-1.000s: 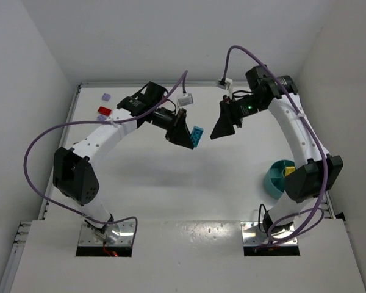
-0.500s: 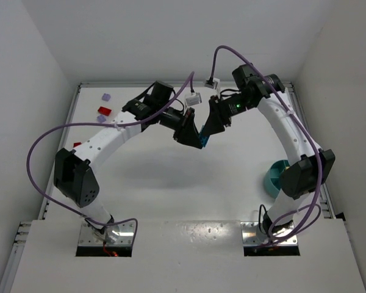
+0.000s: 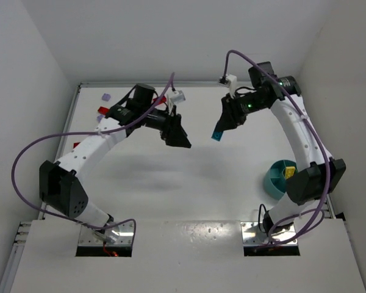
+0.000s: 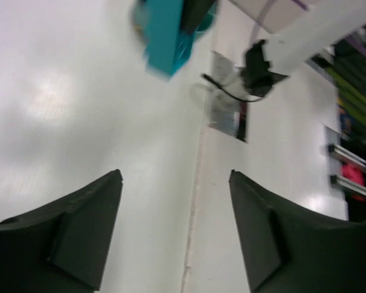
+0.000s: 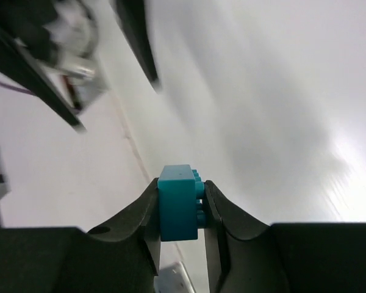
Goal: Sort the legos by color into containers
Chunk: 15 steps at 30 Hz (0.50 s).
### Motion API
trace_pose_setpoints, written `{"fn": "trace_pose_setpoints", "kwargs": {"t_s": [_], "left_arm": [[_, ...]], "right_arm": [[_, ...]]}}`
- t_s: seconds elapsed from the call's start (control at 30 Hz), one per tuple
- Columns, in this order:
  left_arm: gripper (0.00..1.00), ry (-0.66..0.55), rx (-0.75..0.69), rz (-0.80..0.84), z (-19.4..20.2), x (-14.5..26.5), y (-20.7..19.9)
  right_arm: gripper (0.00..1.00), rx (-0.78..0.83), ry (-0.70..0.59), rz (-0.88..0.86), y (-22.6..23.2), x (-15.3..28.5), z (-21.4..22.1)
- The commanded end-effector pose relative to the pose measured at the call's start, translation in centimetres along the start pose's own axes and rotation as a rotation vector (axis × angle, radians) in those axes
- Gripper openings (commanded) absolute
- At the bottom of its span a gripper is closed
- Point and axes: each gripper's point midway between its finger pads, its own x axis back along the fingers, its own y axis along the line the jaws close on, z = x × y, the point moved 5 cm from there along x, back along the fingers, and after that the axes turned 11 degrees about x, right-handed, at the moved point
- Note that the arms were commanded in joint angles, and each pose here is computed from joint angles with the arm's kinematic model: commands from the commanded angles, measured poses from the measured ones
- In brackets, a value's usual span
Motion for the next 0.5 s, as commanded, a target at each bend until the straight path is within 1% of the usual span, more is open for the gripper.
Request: {"fn": "trace_pose_setpoints", "kwargs": {"t_s": [0.0, 0.03, 0.07, 0.1, 0.13, 0.17, 0.2, 0.27, 0.3, 0.33, 0.37, 0.47], "left_arm": [[0.82, -0.127, -0.028, -0.18, -1.2, 4.3, 0.5], [0.91, -0.143, 0.001, -0.239, -1.0, 5.3, 1.5], [0.96, -0.153, -0.003, -0.314, -1.2, 6.0, 2.3], [0.99, -0.137, 0.027, -0.359, -0.7, 6.7, 2.7], [0.99, -0.135, 0.024, -0.397, -0.7, 7.3, 3.0], [1.0, -0.141, 0.034, -0.45, -0.7, 8.1, 3.7], [1.0, -0.144, 0.046, -0.473, -0.8, 8.6, 3.8], [1.0, -0.131, 0.077, -0.51, 0.0, 9.2, 4.5], [1.0, -0.14, 0.084, -0.52, -0.1, 9.7, 4.8], [1.0, -0.138, 0.072, -0.521, 0.1, 9.7, 4.7], [1.0, -0.146, 0.077, -0.529, 0.1, 10.1, 4.9], [1.0, -0.148, 0.086, -0.529, 0.1, 10.1, 4.8]], "right_arm": [[0.0, 0.002, 0.114, 0.287, -2.1, 3.7, 2.9], [0.0, -0.034, 0.158, 0.395, -3.6, 5.2, 4.3], [0.0, -0.081, 0.196, 0.442, -4.4, 5.5, 6.1], [0.0, -0.072, 0.185, 0.538, -4.9, 6.8, 6.4], [0.0, -0.083, 0.204, 0.606, -5.4, 7.8, 7.3], [0.0, -0.14, 0.271, 0.708, -6.3, 9.2, 9.8], [0.0, -0.151, 0.287, 0.758, -6.5, 10.3, 10.7], [0.0, -0.204, 0.349, 0.85, -6.3, 12.5, 13.9], [0.0, -0.204, 0.343, 0.877, -6.2, 13.5, 14.1], [0.0, -0.221, 0.371, 0.88, -6.0, 13.7, 15.5], [0.0, -0.244, 0.369, 0.913, -5.6, 14.9, 16.5], [0.0, -0.247, 0.404, 0.941, -5.5, 16.2, 19.0]]}}
